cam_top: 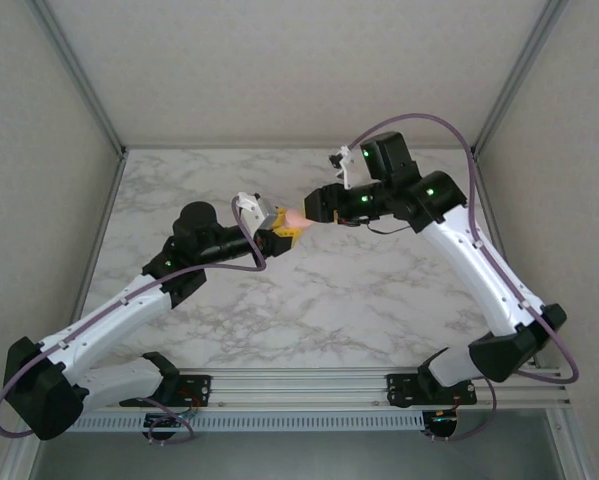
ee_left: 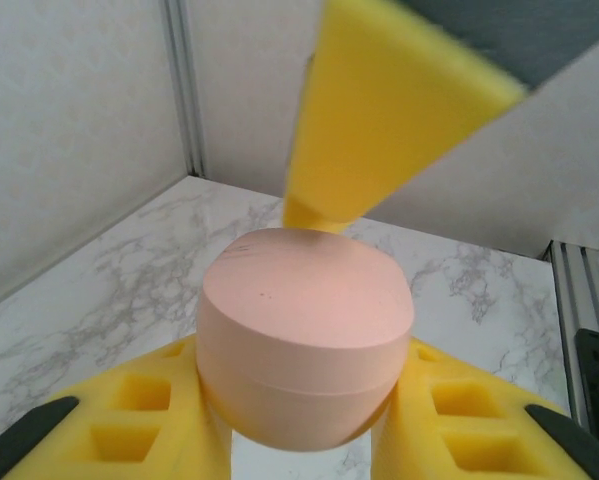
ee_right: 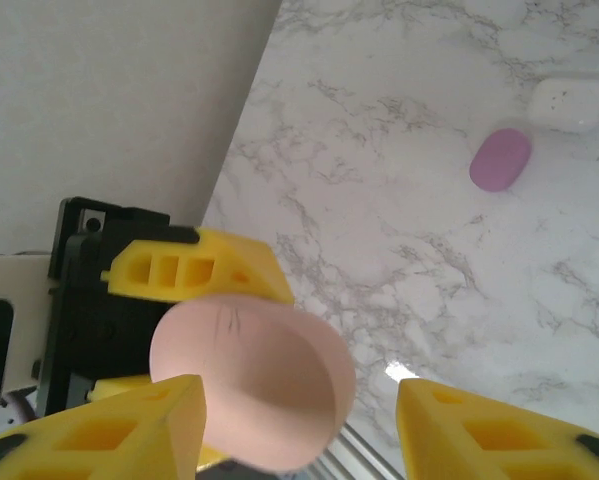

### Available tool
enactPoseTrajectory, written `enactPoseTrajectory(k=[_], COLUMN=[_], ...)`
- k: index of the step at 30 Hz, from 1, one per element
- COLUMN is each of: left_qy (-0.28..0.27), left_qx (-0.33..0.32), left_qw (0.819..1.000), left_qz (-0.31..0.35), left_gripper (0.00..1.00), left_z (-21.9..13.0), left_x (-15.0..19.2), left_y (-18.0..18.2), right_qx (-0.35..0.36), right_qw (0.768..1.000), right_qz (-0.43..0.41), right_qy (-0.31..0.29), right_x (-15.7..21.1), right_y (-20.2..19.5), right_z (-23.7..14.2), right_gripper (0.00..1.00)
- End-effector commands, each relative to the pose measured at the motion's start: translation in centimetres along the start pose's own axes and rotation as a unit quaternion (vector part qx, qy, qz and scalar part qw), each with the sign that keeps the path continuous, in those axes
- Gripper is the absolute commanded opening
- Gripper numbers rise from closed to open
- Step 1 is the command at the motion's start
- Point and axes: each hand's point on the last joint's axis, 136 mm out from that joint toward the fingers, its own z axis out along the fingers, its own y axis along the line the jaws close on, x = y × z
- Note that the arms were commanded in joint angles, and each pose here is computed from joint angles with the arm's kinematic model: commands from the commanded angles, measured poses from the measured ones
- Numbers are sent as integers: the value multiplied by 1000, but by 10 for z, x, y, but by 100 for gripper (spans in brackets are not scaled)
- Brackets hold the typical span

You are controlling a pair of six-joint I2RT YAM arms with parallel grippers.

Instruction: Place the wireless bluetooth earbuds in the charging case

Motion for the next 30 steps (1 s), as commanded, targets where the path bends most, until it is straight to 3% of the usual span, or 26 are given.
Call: enactPoseTrajectory(k=[1,6,11,16,27,30], left_qy=[-51,-64,-72,-74,-83,-80], left_qx=[-1,-3,-2,-1,-2,0], left_qw=[999,998,997,997,996,996], left_qz=[19,26,32,35,33,32], left_gripper=[18,18,18,18,18,19], left_z=[-4,-7,-7,-6,-3,-1], left_x=[-37,-47,-51,-53,-57,-55], left_y=[-1,-1,-1,-1,1,1], right_qx=[-12,-92,-168,-187,-268,-287], right_qw=[998,988,980,975,958,952], right_qz=[38,95,94,108,105,101], right_qy=[-43,-76,-53,-41,21,23], right_x=[-9,-18,-15,-14,-6,-6], right_y=[-9,-11,14,15,37,42], right_z=[-8,-17,-20,-15,8,9], right_gripper=[59,67,70,76,62,48])
